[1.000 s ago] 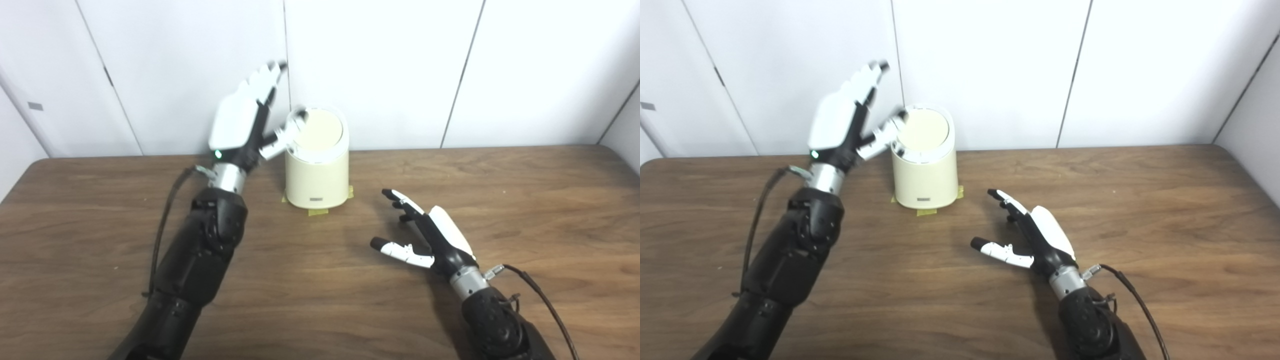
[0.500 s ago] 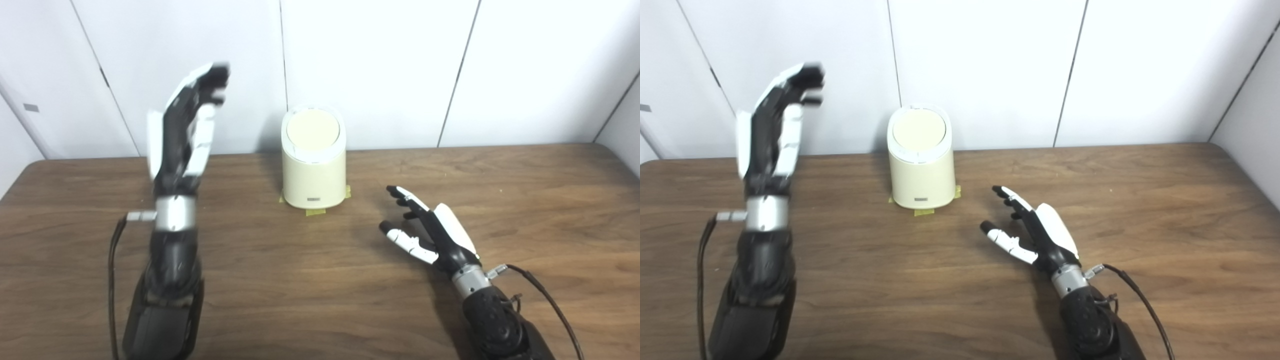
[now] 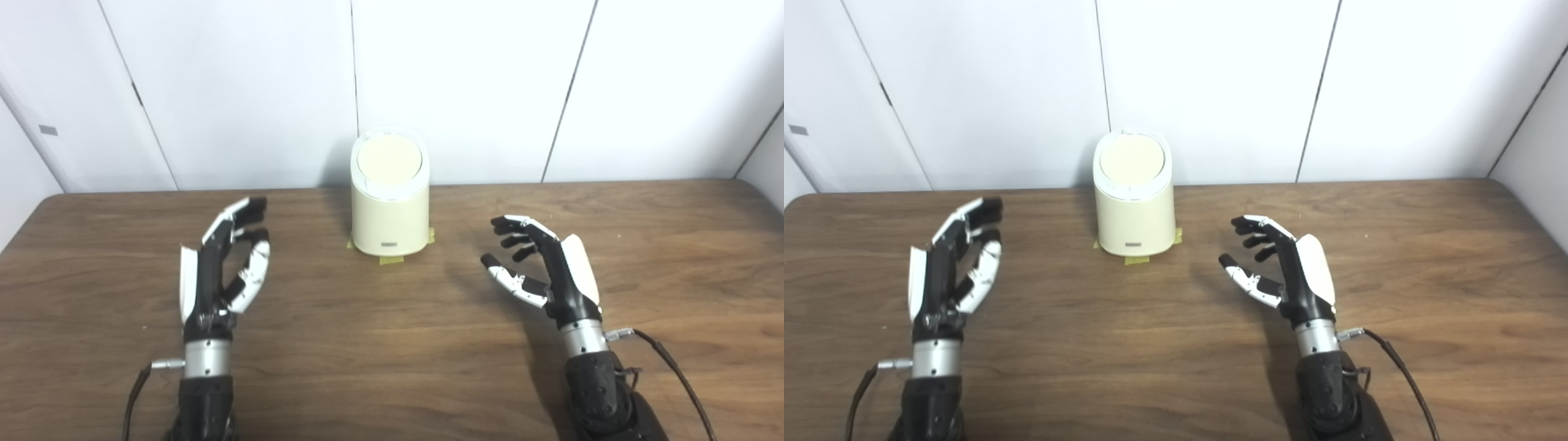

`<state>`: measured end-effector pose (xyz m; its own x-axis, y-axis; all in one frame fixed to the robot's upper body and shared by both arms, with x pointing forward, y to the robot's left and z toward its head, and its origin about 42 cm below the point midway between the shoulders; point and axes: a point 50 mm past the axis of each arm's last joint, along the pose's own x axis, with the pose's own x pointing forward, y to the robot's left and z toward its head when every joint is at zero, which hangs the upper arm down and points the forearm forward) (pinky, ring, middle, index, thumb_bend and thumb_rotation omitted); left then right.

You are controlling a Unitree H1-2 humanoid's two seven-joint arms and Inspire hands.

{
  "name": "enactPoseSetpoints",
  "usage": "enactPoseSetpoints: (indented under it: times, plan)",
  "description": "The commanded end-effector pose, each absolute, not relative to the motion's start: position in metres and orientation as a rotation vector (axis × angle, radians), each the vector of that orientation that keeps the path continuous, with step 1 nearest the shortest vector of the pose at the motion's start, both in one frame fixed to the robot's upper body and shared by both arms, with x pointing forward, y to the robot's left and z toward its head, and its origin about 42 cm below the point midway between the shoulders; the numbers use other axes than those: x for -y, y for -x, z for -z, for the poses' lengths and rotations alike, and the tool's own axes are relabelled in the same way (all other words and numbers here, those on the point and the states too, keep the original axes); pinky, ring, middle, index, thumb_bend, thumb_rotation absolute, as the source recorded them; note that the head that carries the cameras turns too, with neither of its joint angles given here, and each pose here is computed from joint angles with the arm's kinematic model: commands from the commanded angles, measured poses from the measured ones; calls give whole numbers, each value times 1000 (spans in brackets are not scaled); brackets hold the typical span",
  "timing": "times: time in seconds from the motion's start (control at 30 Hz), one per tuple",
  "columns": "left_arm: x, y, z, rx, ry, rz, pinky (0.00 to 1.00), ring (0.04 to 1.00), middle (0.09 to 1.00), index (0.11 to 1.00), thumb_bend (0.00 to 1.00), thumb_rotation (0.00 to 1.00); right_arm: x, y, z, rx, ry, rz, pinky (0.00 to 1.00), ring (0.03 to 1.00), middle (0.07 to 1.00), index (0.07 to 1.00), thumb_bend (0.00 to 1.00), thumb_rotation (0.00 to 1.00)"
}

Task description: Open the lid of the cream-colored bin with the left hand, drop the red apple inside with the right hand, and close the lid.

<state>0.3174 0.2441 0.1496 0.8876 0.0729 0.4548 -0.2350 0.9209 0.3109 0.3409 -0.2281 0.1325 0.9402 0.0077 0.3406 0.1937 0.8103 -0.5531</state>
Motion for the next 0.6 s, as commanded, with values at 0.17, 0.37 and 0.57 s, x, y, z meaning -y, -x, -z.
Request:
enactPoseSetpoints:
  times: [0.17,0.37,0.57]
  plan:
    - [-239,-324,-140,440,-363,-139,629,730,754,744,207,307,227,-347,-146,400,586,112,517,638,673,677,275,360]
    - [-234,-325,-131,410,-362,-129,622,718,746,743,212,344,231,-346,-144,401,572,110,529,644,670,675,272,391]
    - [-234,-328,-126,387,-377,-121,606,702,739,741,220,356,231,-346,-143,389,557,108,533,644,672,673,275,388]
